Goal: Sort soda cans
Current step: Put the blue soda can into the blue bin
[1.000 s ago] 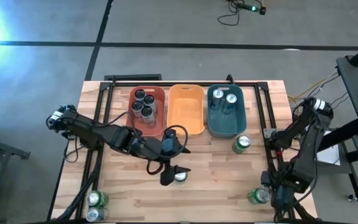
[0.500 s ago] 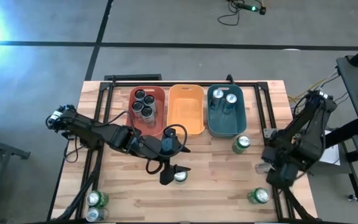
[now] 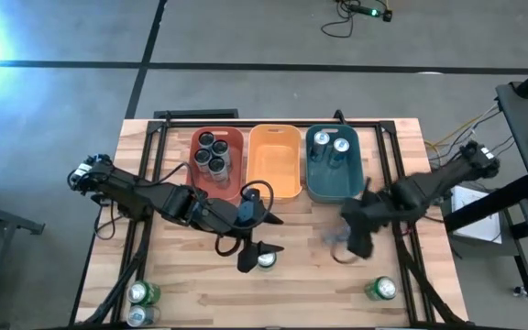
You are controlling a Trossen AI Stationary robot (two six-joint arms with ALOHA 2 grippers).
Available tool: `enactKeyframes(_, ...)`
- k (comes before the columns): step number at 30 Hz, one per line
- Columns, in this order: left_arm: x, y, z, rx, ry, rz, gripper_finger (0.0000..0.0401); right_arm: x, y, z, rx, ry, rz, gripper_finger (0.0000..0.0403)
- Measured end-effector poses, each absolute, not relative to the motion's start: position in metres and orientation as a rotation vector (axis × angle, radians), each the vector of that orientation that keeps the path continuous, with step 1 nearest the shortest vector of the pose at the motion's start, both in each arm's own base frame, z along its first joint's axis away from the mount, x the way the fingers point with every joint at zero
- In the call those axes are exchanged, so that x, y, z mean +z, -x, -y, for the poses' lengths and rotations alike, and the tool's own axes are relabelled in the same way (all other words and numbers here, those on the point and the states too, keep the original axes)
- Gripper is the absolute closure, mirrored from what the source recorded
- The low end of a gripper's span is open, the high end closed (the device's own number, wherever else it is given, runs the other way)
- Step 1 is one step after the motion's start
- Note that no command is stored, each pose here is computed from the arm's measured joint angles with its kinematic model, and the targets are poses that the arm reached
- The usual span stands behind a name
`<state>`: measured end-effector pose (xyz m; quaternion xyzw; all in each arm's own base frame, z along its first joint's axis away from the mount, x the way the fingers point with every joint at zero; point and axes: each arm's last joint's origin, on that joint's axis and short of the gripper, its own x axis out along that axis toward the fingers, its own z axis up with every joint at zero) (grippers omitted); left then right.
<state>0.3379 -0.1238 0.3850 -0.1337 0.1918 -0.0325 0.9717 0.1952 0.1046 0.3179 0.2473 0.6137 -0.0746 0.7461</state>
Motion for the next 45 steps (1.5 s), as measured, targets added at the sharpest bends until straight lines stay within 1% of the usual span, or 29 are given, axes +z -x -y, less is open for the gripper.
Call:
enactKeyframes(6, 0.386, -0.338, 0.124, -0.063, 0.289, -0.381, 0.0094, 0.338, -0.240, -0.061, -0.130, -0.373, -1.257, 0.0172)
enactKeyframes(8, 0.385, -0.337, 0.123, -0.047, 0.283, -0.388, 0.0094, 0.340, -0.252, -0.044, -0.148, -0.277, -1.281, 0.0168)
enactKeyframes(11, 0.388, -0.333, 0.122, -0.014, 0.276, -0.380, 0.0094, 0.341, -0.266, -0.021, -0.174, -0.135, -1.373, 0.0169)
enactKeyframes(14, 0.394, -0.326, 0.121, 0.016, 0.270, -0.364, 0.0094, 0.343, -0.280, 0.000, -0.159, -0.056, -1.436, 0.0172)
enactKeyframes(16, 0.398, -0.321, 0.121, 0.029, 0.268, -0.363, 0.0094, 0.346, -0.288, 0.012, -0.156, -0.034, -1.448, 0.0172)
enactKeyframes(21, 0.406, -0.307, 0.121, 0.072, 0.272, -0.344, 0.0094, 0.364, -0.300, 0.036, -0.146, -0.014, -1.379, 0.0164)
enactKeyframes(24, 0.408, -0.304, 0.122, 0.086, 0.268, -0.335, 0.0094, 0.372, -0.300, 0.051, -0.172, -0.012, -1.364, 0.0171)
enactKeyframes(28, 0.408, -0.302, 0.124, 0.107, 0.270, -0.332, 0.0094, 0.373, -0.291, 0.074, -0.250, 0.022, -1.413, 0.0171)
enactKeyframes(32, 0.408, -0.302, 0.124, 0.111, 0.278, -0.334, 0.0094, 0.360, -0.280, 0.087, -0.248, 0.009, -1.479, 0.0164)
enactKeyframes(39, 0.407, -0.302, 0.124, 0.118, 0.291, -0.344, 0.0094, 0.322, -0.271, 0.093, -0.177, 0.014, -1.636, 0.0171)
enactKeyframes(42, 0.407, -0.302, 0.124, 0.119, 0.291, -0.344, 0.0094, 0.302, -0.272, 0.093, -0.143, 0.032, -1.707, 0.0163)
enactKeyframes(45, 0.407, -0.302, 0.123, 0.134, 0.289, -0.339, 0.0094, 0.286, -0.277, 0.098, -0.157, 0.053, -1.736, 0.0162)
